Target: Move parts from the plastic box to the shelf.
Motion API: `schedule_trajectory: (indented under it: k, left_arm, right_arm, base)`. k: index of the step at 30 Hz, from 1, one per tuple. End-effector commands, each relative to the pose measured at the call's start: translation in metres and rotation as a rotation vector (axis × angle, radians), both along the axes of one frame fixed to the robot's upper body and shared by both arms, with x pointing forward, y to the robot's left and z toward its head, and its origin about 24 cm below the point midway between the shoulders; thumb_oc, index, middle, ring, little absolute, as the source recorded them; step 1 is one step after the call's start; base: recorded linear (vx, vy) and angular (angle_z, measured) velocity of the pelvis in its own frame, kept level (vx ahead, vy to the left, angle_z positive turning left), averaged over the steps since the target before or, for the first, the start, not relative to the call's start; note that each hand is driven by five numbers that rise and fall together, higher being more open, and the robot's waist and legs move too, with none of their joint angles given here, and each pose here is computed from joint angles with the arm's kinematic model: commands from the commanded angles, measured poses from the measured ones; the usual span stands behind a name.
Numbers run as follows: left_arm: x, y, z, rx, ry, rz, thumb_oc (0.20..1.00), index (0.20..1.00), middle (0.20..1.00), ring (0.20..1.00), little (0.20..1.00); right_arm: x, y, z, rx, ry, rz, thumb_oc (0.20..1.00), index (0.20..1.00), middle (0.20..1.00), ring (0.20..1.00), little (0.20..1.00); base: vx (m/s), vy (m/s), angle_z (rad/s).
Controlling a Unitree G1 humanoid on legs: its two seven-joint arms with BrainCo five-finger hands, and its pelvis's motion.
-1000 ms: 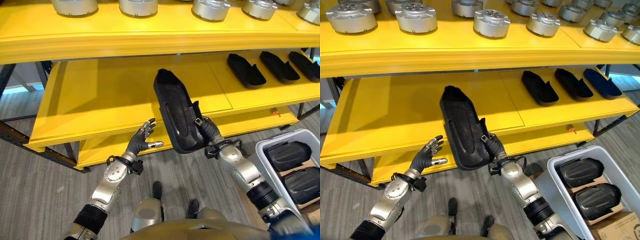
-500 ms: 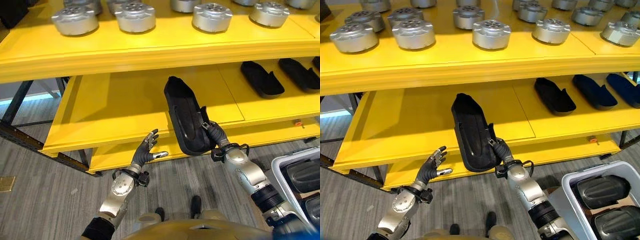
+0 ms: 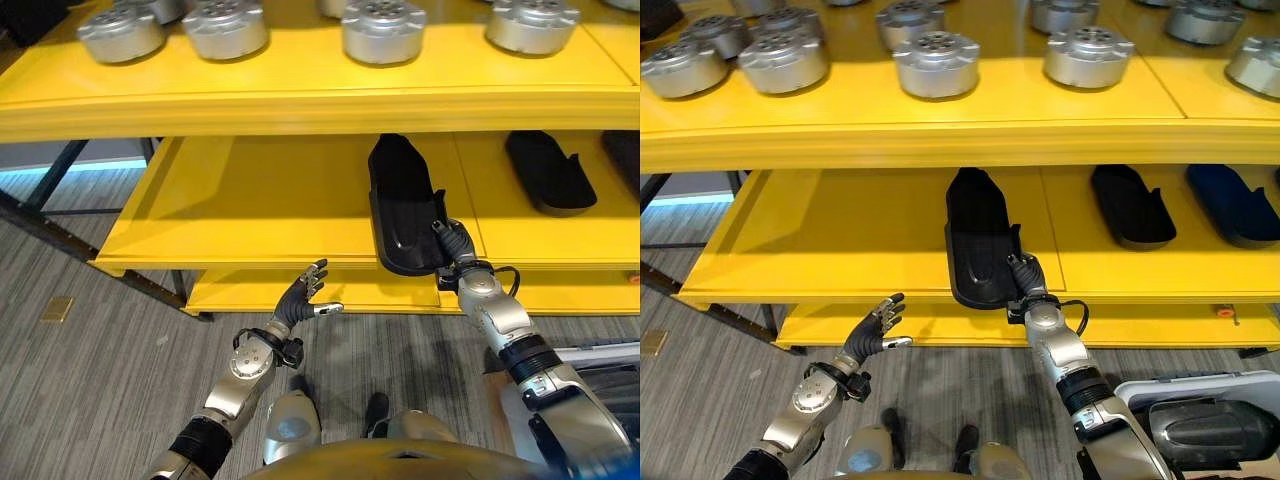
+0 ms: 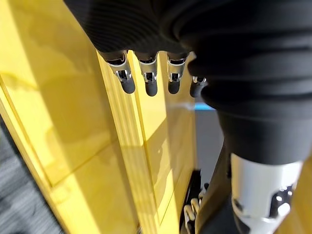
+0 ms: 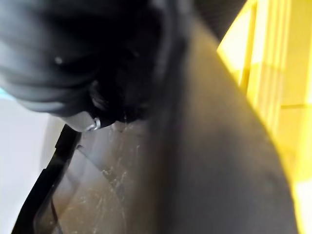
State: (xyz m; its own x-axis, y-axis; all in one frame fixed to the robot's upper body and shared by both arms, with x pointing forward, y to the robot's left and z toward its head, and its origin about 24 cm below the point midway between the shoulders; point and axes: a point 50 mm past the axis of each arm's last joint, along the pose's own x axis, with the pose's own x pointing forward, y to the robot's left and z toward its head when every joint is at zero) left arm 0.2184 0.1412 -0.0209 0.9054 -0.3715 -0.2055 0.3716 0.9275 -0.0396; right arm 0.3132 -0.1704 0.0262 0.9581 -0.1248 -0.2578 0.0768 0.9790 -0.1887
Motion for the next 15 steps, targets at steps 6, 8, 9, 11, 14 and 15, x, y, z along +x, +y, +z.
schedule_trajectory:
  k: [6,8,9,11,14,15]
  left_arm:
    - [0.002,-0.007,0.012,-0.007,-0.077,-0.048,1.000,1.000,1.000,1.000,1.000]
    - [-0.001,-0.007,0.012,0.004,-0.067,-0.070,1.000,1.000,1.000,1.000,1.000]
    - [-0.003,-0.006,0.011,0.001,-0.060,-0.075,1.000,1.000,1.000,1.000,1.000]
    - [-0.005,-0.009,0.011,-0.013,-0.054,-0.101,1.000,1.000,1.000,1.000,1.000]
    - [-0.004,-0.010,0.011,-0.010,-0.065,-0.112,1.000,1.000,1.000,1.000,1.000]
    - [-0.003,-0.010,0.012,-0.015,-0.064,-0.110,1.000,1.000,1.000,1.000,1.000]
  right_arm:
    - [0.009,-0.013,0.036,0.078,-0.159,-0.065,0.200,0.200,0.200,0.200,0.200]
    - [0.010,-0.019,0.037,0.080,-0.147,-0.084,0.200,0.200,0.200,0.200,0.200]
    - [0.010,-0.018,0.036,0.068,-0.140,-0.080,0.200,0.200,0.200,0.200,0.200]
    - [0.011,-0.018,0.039,0.047,-0.143,-0.069,0.200,0.200,0.200,0.200,0.200]
    - [0.014,-0.017,0.042,0.031,-0.153,-0.054,0.200,0.200,0.200,0.200,0.200]
    - [0.015,-0.017,0.044,0.030,-0.156,-0.052,0.200,0.200,0.200,0.200,0.200]
  base:
    - [0.13,0.244,-0.31]
    - [0.12,0.209,0.17]
    - [0.10,0.263,0.16]
    - [0.05,0.264,-0.04]
    - [-0.02,0.103,-0.20]
    - [-0.04,0.066,-0.22]
